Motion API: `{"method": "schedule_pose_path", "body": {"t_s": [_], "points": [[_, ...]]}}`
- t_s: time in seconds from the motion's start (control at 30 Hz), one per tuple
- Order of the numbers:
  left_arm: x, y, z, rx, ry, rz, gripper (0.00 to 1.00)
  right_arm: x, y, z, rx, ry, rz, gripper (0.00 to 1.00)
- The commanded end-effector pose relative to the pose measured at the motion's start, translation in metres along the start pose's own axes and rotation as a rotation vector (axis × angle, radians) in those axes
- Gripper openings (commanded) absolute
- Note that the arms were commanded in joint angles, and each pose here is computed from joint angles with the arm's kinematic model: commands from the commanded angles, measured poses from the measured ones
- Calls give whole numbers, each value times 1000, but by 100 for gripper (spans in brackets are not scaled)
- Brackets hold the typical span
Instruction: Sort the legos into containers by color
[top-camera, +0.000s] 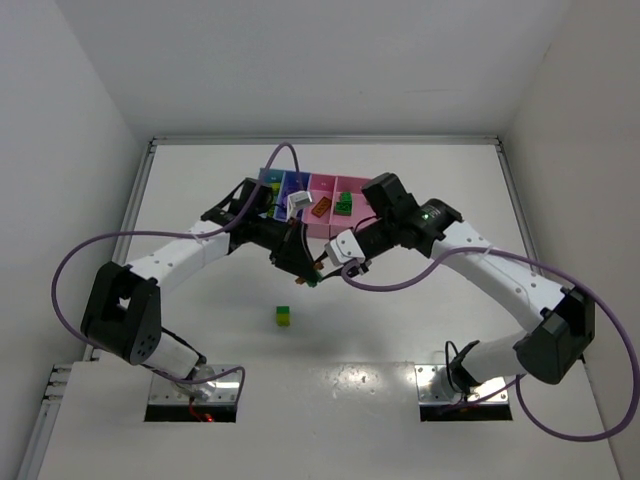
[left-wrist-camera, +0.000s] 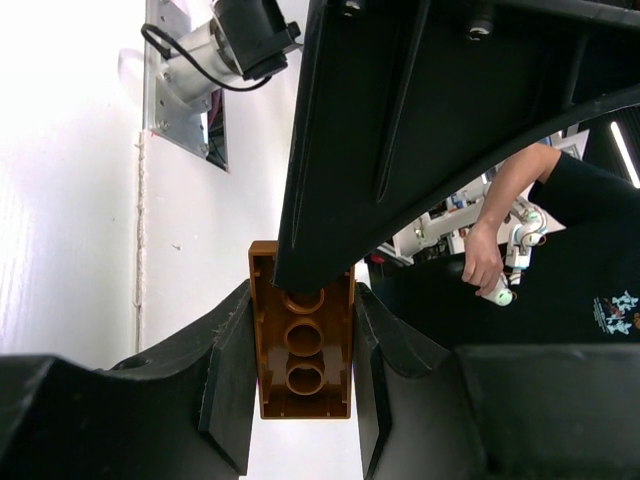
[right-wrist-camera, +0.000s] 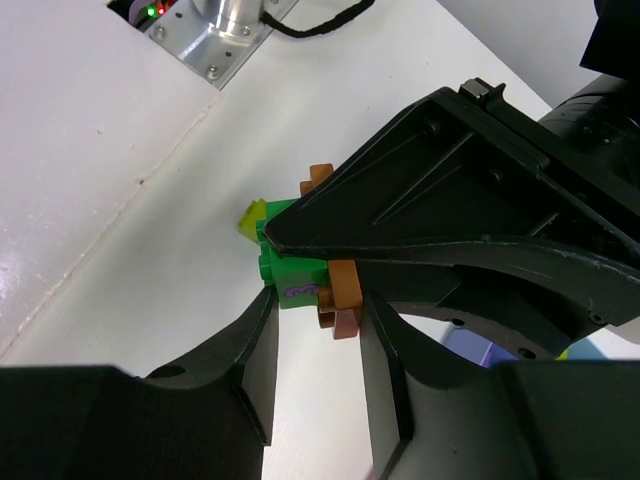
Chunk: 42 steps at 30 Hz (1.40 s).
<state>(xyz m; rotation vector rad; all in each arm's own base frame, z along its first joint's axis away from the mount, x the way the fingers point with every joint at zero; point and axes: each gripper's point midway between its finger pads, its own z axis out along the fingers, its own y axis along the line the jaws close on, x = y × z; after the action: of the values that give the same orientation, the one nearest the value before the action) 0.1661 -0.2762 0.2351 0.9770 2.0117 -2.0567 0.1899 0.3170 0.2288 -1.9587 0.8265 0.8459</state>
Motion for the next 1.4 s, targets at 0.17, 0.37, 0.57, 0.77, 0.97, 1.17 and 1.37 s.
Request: {"method": "schedule_pose_path", "body": {"t_s": [0.17,0.37,0.57,0.77,0.97,1.17,1.37], "points": [[11,-29,2,171,62,12,5,-22,-7,-11,22,-15,-171,39],[10,-32,2,171,62,21,5,-18,1,-13,14,8,-170,42],[12,-31,2,171,63,2,5,-17,2,-13,9,9,-172,42],[15,-36,6,180,79,12,5,-16,-3,-11,8,9,-170,39],[14,-36,6,180,80,21,5,-16,-7,-9,-4,2,-155,35],[15,-37,8,185,87,31,5,-18,-4,-1,-35,-13,-142,35],[15,-36,8,184,89,20,5,-24,-3,6,-54,-32,-151,26]]}}
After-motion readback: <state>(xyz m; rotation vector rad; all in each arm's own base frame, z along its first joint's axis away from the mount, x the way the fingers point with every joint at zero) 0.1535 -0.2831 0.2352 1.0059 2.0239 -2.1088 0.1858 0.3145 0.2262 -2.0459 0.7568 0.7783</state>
